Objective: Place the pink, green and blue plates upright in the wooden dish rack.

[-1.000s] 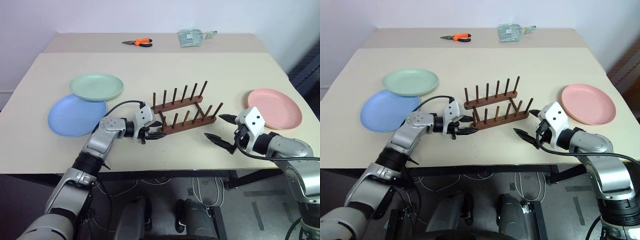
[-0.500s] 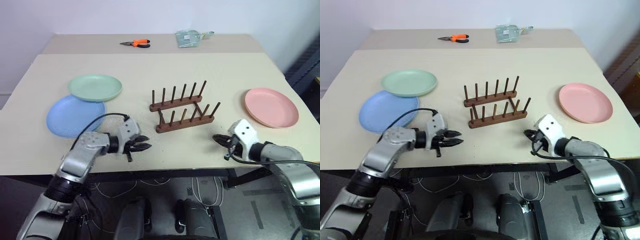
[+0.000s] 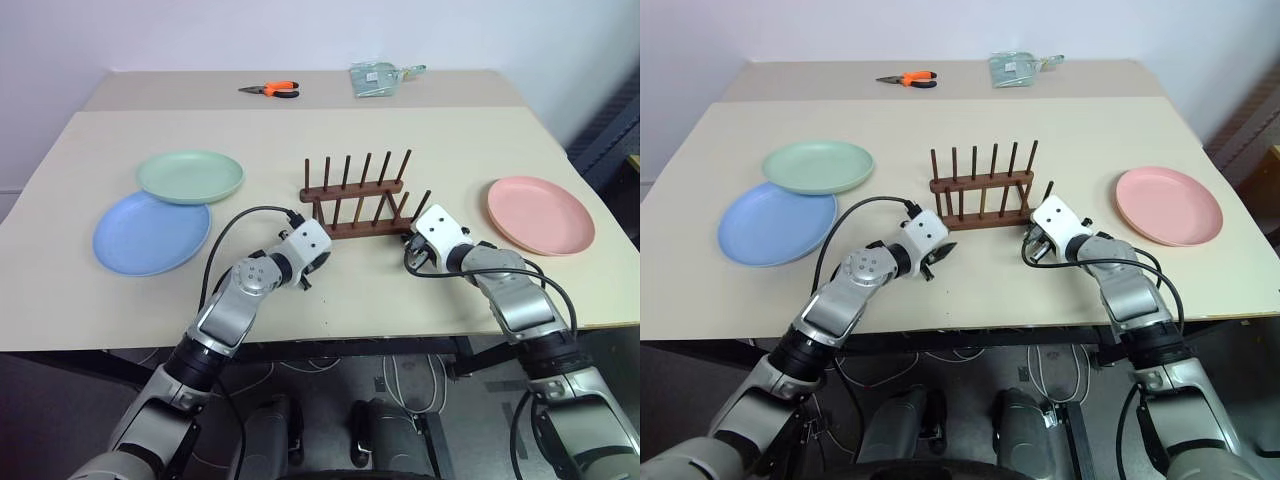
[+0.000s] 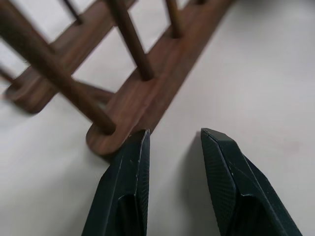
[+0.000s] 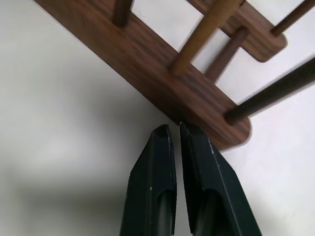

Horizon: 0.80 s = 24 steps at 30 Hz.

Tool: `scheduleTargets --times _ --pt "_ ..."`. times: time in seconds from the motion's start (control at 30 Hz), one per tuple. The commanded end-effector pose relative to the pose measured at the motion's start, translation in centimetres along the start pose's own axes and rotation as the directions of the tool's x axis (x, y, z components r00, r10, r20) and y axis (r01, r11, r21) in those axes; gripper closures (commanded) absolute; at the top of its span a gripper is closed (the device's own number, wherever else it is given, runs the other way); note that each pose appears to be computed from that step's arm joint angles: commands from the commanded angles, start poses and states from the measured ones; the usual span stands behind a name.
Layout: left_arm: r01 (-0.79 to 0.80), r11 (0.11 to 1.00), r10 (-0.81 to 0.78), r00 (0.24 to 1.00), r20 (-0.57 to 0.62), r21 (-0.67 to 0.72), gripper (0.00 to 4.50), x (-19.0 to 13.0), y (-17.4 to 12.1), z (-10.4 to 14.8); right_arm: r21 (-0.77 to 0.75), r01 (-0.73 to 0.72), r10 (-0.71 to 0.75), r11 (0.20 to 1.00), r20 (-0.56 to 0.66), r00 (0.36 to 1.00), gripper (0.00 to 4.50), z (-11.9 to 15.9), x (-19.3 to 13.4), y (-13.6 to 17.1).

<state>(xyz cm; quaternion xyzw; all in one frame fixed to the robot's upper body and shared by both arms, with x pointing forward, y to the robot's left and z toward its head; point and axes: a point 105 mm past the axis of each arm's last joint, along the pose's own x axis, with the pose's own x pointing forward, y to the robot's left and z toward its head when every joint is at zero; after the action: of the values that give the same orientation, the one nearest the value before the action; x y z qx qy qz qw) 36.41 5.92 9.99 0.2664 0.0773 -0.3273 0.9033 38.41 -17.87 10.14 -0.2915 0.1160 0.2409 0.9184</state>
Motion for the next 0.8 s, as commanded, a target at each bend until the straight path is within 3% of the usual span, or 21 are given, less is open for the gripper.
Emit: scheduleTargets --times 0.03,0.07,0.17,0.27,0.37,0.53,0.73,0.8 --pt "-0.115 0.993 0.116 0.99 -0.08 0.017 2.85 -0.3 2.5 -2.4 0.001 0.041 -0.041 0.999 0.01 0.999 4.21 0.2 0.2 -1.0" --pt "-0.13 0.992 0.13 0.988 -0.086 0.004 2.85 -0.3 2.8 -2.5 -0.001 0.051 -0.051 0.999 0.016 0.999 4.21 0.3 -0.1 -1.4" --pt "-0.141 0.99 0.142 0.987 -0.08 0.024 2.93 -0.4 3.2 -2.3 -0.008 0.059 -0.059 0.998 0.04 0.997 3.44 0.8 -1.9 -2.9" --pt "-0.135 0.991 0.136 0.988 -0.068 0.019 2.93 -0.8 3.3 -2.1 -0.037 0.159 -0.158 0.987 0.024 0.987 1.94 0.5 -5.0 -6.1" --pt "-0.046 0.999 0.046 0.998 0.041 0.0 2.93 -1.7 2.0 0.2 -0.09 0.236 -0.24 0.967 -0.029 0.97 0.52 -0.6 -8.0 -8.9" --pt "0.173 0.982 -0.15 0.956 0.252 -0.071 2.93 -4.0 -0.7 4.2 -0.109 0.242 -0.259 0.964 -0.177 0.95 0.52 -4.4 -9.2 -10.5" --pt "0.252 0.966 -0.223 0.927 0.302 -0.061 2.93 -4.7 -1.7 5.4 -0.077 0.301 -0.31 0.951 -0.265 0.913 0.52 -7.7 -7.6 -12.4" --pt "0.249 0.966 -0.217 0.926 0.308 -0.069 2.93 -4.8 -1.6 5.7 -0.073 0.315 -0.323 0.946 -0.273 0.906 1.33 -8.1 -7.2 -12.8"
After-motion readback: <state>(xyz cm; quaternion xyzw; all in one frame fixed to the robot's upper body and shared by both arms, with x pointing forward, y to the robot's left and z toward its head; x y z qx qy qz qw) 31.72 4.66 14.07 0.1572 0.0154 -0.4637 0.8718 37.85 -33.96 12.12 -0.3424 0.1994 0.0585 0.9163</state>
